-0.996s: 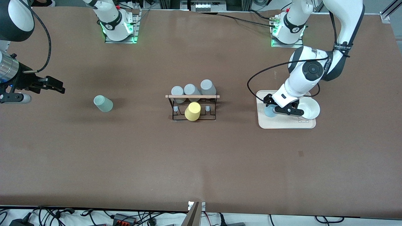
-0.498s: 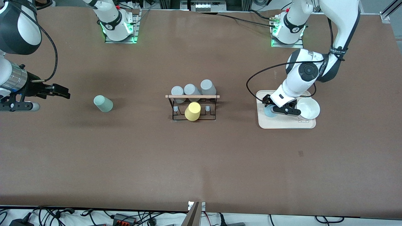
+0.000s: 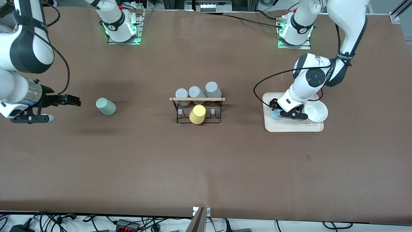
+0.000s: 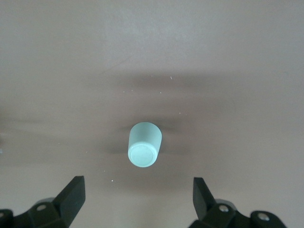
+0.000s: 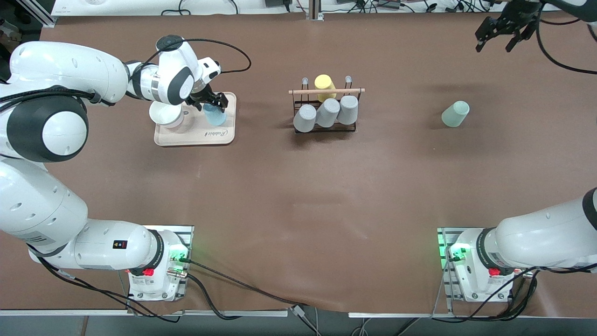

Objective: Hang scattered cups on rack with three cups
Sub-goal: 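Grasp the blue cup with the left gripper while the right gripper reaches the green cup, then carry the blue cup to the rack with the left gripper while the right grasps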

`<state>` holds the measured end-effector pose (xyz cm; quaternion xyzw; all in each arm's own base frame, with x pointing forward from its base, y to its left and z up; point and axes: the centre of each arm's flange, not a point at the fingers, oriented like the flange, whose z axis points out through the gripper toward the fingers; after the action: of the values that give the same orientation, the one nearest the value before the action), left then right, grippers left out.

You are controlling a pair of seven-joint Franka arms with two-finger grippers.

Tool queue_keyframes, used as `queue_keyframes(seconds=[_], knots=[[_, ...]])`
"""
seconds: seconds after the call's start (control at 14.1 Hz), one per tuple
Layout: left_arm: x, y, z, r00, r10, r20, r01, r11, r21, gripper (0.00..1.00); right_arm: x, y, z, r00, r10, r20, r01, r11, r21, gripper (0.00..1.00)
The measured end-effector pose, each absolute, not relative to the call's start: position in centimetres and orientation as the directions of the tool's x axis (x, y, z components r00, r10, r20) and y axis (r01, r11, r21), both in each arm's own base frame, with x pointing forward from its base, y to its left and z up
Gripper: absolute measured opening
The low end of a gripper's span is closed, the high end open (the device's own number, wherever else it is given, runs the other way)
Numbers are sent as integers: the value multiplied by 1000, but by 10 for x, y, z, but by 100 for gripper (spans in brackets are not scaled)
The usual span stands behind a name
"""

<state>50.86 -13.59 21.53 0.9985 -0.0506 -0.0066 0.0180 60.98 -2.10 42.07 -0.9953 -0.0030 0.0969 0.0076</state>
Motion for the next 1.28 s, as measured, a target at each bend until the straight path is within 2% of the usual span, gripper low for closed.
queue_keyframes(seconds=[0.14, 0.5, 0.71, 1.07, 1.28], knots=[[509, -135, 215, 995, -98, -10, -98, -994, 38, 68, 613, -23, 395, 979, 12, -203, 12, -1000, -1, 100], [511, -135, 217, 995, -98, -2, -98, -994, 38, 67, 598, -13, 355, 964, 27, -264, 27, -1000, -2, 100], [524, -136, 241, 995, -98, -3, -98, -995, 29, 67, 582, -6, 324, 954, 26, -299, 27, -1000, 0, 100], [581, -164, 368, 991, -123, -48, -123, -992, 1, 67, 565, -3, 290, 953, 24, -302, 25, -1000, 2, 100], [591, -219, 418, 993, -121, -3, -121, -993, 13, 67, 553, -2, 271, 952, 25, -307, 26, -1000, 2, 100]])
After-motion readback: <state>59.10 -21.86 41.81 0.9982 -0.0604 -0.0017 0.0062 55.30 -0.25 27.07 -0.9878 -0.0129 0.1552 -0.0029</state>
